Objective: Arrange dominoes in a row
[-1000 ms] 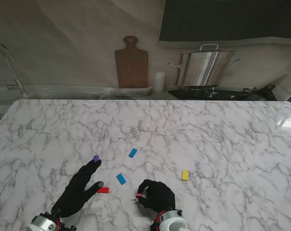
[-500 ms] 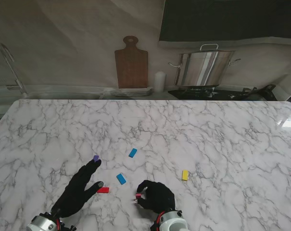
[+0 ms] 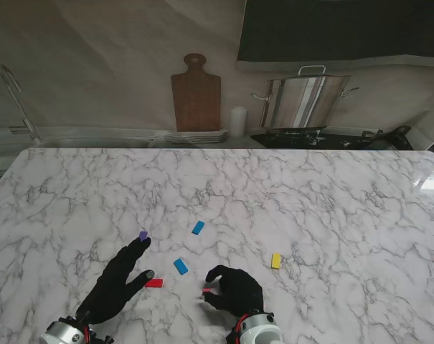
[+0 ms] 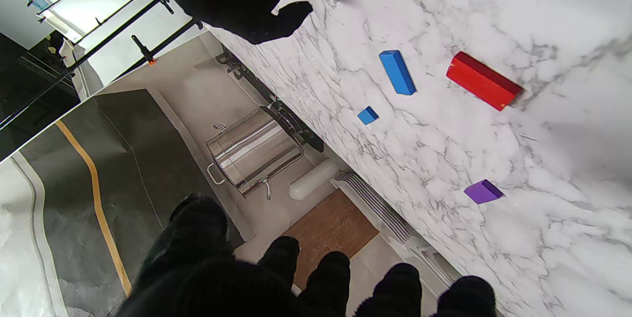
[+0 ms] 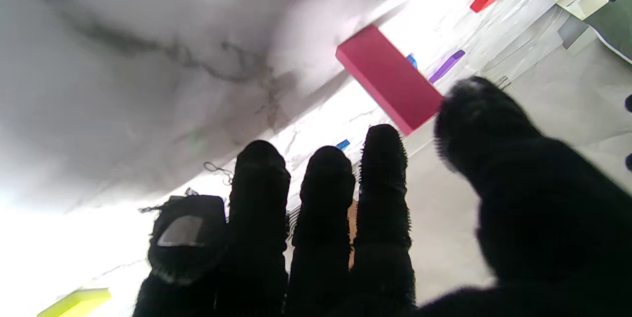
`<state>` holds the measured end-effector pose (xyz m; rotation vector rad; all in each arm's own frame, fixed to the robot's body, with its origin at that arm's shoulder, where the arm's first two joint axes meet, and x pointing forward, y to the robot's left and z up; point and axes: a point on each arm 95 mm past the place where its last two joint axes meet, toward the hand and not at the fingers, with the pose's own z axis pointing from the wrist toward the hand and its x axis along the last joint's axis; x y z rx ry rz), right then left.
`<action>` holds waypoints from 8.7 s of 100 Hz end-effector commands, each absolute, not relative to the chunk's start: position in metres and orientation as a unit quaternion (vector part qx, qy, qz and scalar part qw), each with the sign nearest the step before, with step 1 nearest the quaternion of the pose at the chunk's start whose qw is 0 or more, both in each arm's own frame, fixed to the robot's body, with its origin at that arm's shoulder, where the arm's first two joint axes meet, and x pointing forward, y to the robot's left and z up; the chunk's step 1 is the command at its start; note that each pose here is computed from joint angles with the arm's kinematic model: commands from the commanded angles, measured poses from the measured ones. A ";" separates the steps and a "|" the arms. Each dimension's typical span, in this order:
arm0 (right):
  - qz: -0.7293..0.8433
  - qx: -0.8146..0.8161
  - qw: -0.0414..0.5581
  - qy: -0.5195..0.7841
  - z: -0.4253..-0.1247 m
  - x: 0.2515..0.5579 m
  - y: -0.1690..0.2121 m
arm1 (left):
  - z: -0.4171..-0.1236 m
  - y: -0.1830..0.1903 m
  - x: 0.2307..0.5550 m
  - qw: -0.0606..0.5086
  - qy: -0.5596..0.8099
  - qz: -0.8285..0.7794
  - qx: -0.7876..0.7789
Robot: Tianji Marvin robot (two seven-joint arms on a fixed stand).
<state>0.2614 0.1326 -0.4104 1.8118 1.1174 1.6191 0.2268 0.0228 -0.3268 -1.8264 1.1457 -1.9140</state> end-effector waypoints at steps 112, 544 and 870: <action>0.437 0.590 0.438 0.518 -0.377 0.324 -0.005 | -0.328 0.021 0.225 0.123 0.397 -0.655 -0.631; 0.477 0.521 0.423 0.568 -0.414 0.340 0.015 | -0.328 0.024 0.227 0.126 0.399 -0.652 -0.633; 0.587 0.670 0.233 0.390 -0.403 0.309 0.131 | -0.328 0.023 0.226 0.124 0.400 -0.652 -0.632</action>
